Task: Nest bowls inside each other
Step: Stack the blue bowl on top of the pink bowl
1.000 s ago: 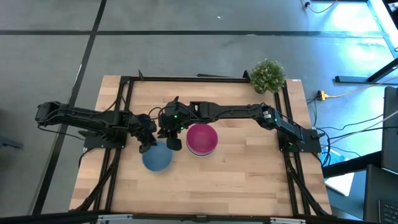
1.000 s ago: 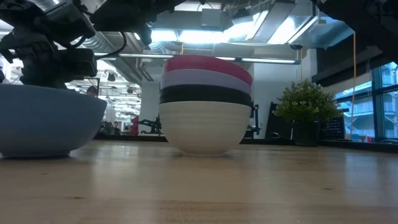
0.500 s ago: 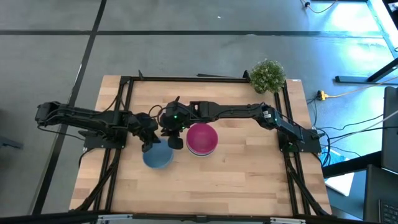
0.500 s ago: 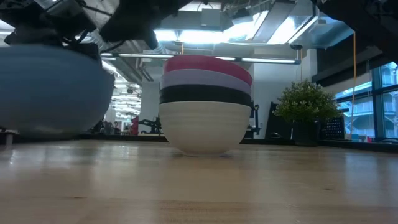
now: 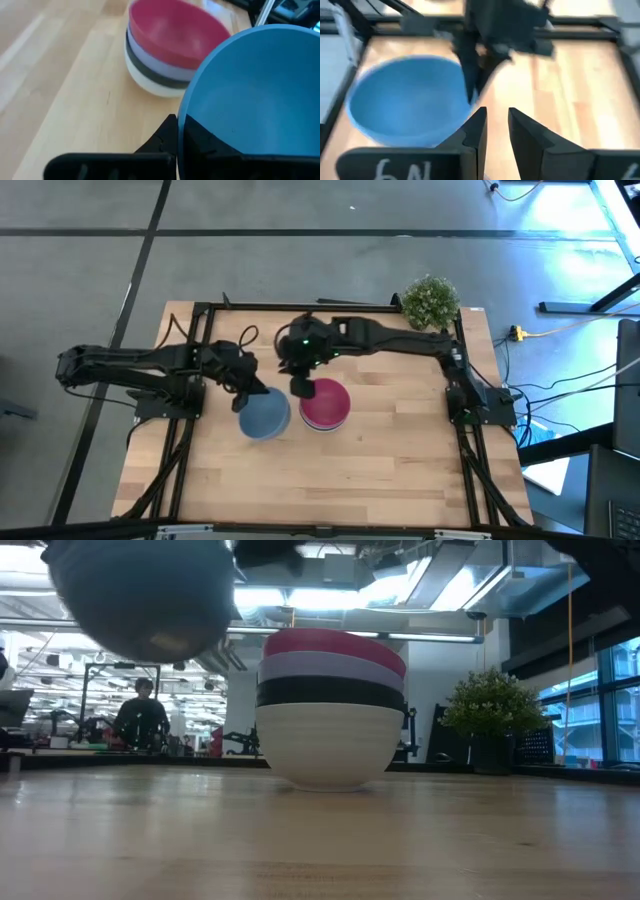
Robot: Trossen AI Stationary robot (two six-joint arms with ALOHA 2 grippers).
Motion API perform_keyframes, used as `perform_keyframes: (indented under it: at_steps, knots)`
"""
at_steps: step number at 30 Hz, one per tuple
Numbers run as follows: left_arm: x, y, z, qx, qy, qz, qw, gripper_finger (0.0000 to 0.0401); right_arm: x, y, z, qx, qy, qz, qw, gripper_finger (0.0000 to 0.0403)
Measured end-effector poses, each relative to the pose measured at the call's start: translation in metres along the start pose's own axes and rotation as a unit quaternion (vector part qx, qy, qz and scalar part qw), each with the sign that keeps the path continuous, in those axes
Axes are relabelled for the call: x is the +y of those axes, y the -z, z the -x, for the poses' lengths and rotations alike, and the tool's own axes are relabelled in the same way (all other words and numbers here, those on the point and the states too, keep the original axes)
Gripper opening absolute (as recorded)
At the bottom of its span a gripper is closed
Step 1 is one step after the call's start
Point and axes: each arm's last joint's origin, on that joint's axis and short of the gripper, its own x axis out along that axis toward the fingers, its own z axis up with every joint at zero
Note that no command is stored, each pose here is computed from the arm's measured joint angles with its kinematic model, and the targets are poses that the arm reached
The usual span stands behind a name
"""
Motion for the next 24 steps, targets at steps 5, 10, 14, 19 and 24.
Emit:
perform_keyframes:
  at_steps: [5, 10, 14, 19, 24]
  knots:
    - [-0.001, -0.012, 0.000, -0.010, -0.005, 0.002, 1.000, 0.0001, 0.003, -0.001, 0.038, 0.016, 0.030, 0.012, 0.999, 0.0081]
    - [-0.004, -0.030, -0.012, -0.030, -0.002, -0.005, 1.000, 0.0001, 0.009, 0.003, 0.061, 0.030, 0.027, 0.029, 0.999, 0.0081]
    - [-0.007, -0.048, -0.017, -0.036, 0.003, -0.024, 0.999, 0.0001, 0.009, 0.018, 0.066, 0.026, 0.031, 0.029, 0.999, 0.0081]
    - [-0.010, -0.064, -0.019, -0.042, 0.003, -0.036, 0.998, 0.0000, 0.005, 0.056, 0.079, -0.038, 0.041, 0.002, 0.998, 0.0081]
    - [-0.002, -0.071, -0.027, -0.035, -0.012, -0.031, 0.999, 0.0000, 0.002, 0.106, 0.108, -0.117, 0.049, -0.045, 0.991, 0.0081]
